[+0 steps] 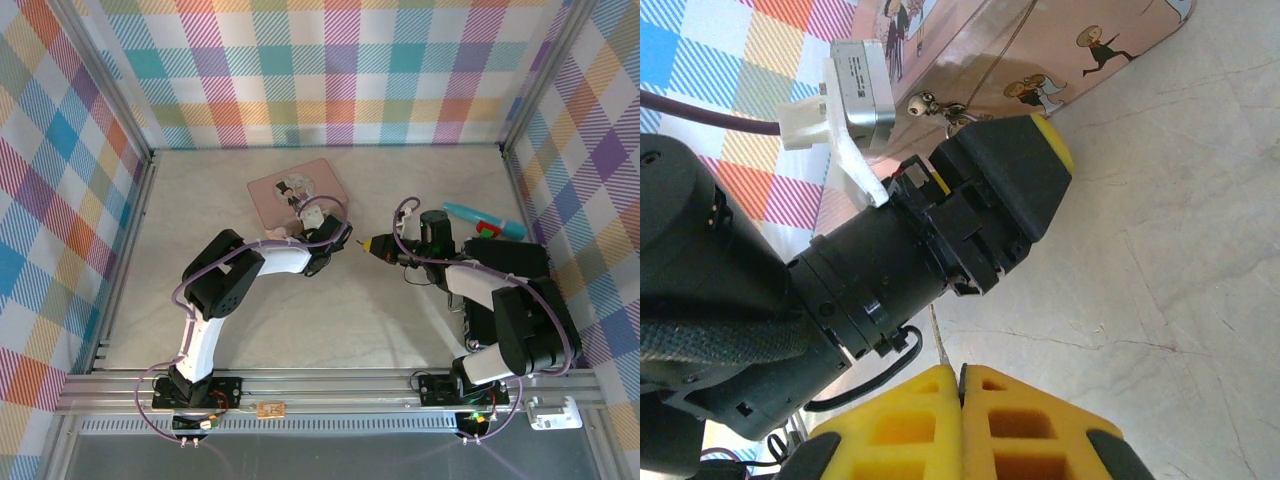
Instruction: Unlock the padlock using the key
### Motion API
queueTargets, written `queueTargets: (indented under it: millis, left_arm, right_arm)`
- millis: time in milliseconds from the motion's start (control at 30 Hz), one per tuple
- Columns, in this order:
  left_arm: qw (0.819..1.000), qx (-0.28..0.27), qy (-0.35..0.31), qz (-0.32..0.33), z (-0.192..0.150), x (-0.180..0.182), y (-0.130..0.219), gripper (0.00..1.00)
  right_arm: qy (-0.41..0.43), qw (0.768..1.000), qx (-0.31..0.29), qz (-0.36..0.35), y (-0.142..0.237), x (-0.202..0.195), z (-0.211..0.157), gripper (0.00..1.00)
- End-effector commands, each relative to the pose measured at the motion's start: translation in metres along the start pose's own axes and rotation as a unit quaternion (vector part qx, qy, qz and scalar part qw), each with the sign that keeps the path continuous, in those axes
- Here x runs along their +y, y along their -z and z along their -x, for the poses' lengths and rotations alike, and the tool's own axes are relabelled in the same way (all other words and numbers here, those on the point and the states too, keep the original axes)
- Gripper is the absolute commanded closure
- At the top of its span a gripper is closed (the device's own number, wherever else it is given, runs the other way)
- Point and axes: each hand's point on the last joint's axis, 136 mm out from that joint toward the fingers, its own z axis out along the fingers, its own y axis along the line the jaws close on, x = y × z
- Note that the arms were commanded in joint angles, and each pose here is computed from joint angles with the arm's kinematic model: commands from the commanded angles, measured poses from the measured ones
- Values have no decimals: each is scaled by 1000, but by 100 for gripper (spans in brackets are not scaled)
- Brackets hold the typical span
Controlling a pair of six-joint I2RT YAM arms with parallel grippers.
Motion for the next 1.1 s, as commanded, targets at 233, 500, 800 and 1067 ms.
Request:
queueTargets:
  millis: [233,500,800,1067]
  left_arm:
    - [999,21,-26,39,-7,30,-22,79]
    - [999,36,10,-28,3,11,-7,100]
    - [977,51,114,-170,26,-29,24,100]
    - [944,56,165,-280,44,-62,60,100]
  right_arm:
    - [-18,999,7,31,-4,-1,2,100]
    - [-22,1000,4,13,-3,-7,2,100]
    - [-20,1000,-9,10,2,-1,8,100]
    - [-27,999,-6,26,1,5,11,100]
